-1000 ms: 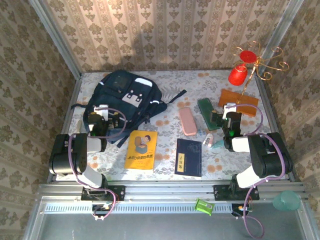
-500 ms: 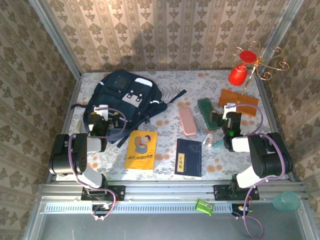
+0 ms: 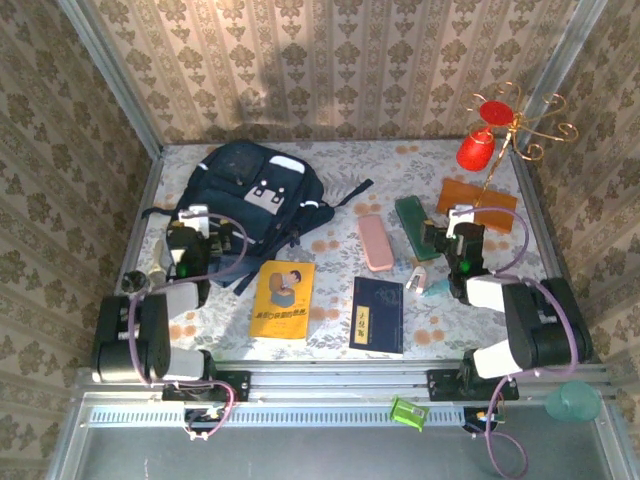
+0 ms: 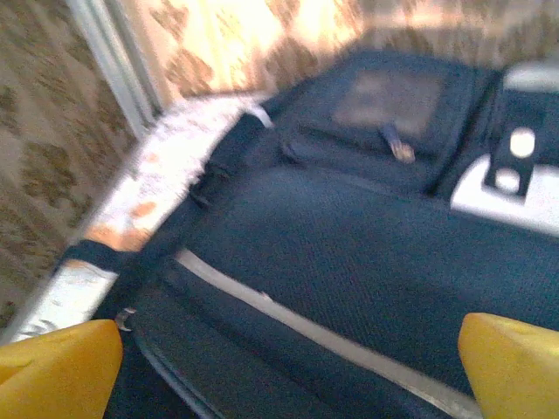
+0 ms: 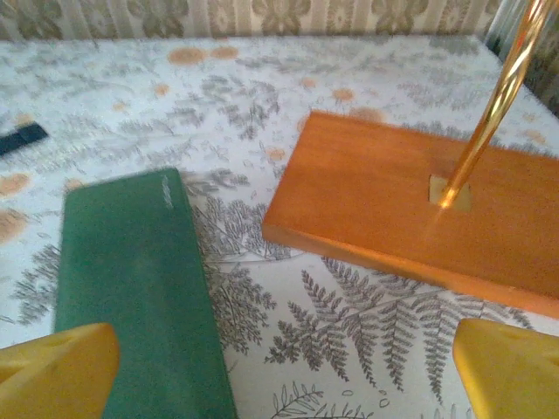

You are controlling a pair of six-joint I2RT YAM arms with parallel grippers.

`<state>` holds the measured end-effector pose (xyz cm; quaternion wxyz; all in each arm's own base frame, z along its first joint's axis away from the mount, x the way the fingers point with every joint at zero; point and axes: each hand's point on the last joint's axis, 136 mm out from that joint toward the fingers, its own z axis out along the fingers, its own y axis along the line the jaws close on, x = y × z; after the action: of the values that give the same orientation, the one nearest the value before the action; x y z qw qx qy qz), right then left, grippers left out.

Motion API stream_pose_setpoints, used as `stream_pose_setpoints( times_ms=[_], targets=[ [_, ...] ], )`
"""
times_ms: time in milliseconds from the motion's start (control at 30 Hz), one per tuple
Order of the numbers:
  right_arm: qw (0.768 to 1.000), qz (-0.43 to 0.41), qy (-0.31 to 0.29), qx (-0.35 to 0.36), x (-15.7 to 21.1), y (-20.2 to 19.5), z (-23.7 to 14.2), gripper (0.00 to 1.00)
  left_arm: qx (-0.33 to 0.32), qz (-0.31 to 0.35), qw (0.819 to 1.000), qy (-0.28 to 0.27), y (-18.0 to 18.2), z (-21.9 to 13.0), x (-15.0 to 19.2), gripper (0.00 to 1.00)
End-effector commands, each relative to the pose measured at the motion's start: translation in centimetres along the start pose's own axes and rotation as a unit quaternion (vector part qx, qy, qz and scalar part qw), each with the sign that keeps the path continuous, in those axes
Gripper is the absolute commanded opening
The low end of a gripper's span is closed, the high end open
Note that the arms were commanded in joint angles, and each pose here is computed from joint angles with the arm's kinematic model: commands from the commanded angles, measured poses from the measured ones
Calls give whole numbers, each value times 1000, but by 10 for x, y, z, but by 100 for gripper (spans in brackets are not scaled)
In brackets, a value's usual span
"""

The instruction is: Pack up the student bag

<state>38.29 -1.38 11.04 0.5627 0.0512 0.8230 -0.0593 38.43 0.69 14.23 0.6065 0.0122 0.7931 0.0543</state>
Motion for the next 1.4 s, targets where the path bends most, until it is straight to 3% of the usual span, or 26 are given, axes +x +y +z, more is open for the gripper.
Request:
stream_pose_setpoints(
  times_ms=[0,167,267,333,400,567,633,1000,1100,1200,1300,1367],
  targets=[
    [998,41,-35,23,-41,-11,-24,99,-54,-66,996,-5,23,-22,-22,100],
    [993,117,-20,-26,-79,8,-64,92,-99,-177,977,70,41,-46,-15,100],
    [994,69,21,-85,-90,76,-76,91,-148,-235,948,154,54,-59,15,100],
    [991,35,47,-121,-91,124,-76,91,-157,-256,937,180,55,-67,30,100],
    [985,15,81,-152,-90,166,-71,91,-132,-258,939,187,48,-67,37,100],
    [953,5,180,-246,-67,270,-34,89,-134,-264,922,251,43,-65,59,100],
    [943,22,202,-264,-64,297,-16,88,-132,-273,919,252,42,-64,62,100],
    [911,178,286,-238,-15,361,92,79,-62,-340,898,272,15,-55,84,100],
    [902,188,298,-248,-7,376,103,68,-29,-355,896,266,3,-54,83,98],
    [899,200,292,-256,-11,379,108,49,-5,-364,897,253,-6,-49,77,93],
    [895,223,271,-276,-30,377,106,26,24,-369,898,238,-19,-40,64,88],
    [886,247,254,-300,-50,373,97,18,39,-376,896,233,-29,-31,57,86]
  ],
)
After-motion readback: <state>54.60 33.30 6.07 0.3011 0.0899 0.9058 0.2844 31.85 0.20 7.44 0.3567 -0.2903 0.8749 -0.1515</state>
